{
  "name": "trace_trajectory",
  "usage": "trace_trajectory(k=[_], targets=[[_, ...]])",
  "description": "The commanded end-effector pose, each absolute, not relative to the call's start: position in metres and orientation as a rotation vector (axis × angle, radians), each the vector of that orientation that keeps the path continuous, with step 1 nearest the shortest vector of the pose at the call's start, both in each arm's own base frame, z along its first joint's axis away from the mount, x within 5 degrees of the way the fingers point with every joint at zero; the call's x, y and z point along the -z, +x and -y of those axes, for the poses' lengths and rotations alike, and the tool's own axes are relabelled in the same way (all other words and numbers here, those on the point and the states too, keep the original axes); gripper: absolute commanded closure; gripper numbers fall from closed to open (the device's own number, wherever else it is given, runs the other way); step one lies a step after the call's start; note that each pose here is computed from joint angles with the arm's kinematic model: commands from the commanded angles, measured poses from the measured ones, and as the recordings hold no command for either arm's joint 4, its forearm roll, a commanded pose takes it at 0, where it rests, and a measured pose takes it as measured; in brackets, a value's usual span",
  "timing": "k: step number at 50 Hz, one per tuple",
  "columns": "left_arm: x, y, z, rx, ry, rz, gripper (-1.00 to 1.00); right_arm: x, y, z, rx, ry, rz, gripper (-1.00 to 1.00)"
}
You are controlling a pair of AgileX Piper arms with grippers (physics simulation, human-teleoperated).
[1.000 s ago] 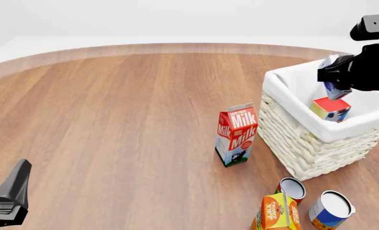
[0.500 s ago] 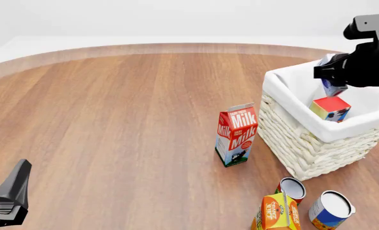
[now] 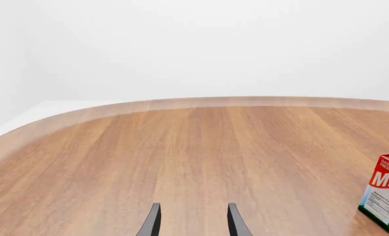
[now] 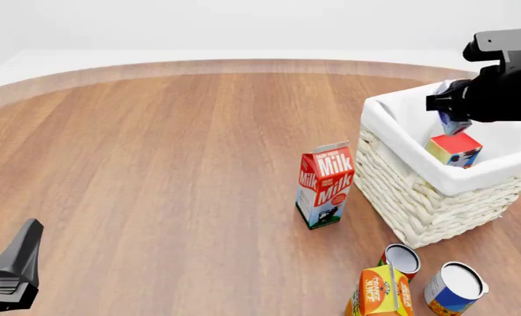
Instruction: Pick up the cream cheese box and the butter, and put them in the basket.
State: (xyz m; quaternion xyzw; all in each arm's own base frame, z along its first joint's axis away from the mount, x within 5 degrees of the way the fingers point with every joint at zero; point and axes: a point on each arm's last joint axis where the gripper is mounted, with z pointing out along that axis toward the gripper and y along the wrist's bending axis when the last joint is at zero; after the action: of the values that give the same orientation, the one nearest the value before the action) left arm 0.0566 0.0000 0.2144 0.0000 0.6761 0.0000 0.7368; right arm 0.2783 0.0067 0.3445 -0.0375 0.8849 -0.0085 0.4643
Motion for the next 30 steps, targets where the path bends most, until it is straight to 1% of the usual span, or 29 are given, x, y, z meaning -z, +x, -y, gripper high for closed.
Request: trace_trajectory(k=[1,8,30], targets=[[-0.214,0.057,0.000,0.000,0.000,-1.485,-1.00,-0.337,0.286,-0.006,0.016,-0.079,-2.174,1.00],[-0.214,0.057,0.000,0.000,0.000,-1.485,-1.00,-0.327,0.290,-0.007,0.010,-0.072,-2.181,1.00],[-0.214,0.057,0.000,0.000,0.000,-1.485,-1.00,-0.319,0.296,-0.002,0.014,-0.043,-2.181,1.00]])
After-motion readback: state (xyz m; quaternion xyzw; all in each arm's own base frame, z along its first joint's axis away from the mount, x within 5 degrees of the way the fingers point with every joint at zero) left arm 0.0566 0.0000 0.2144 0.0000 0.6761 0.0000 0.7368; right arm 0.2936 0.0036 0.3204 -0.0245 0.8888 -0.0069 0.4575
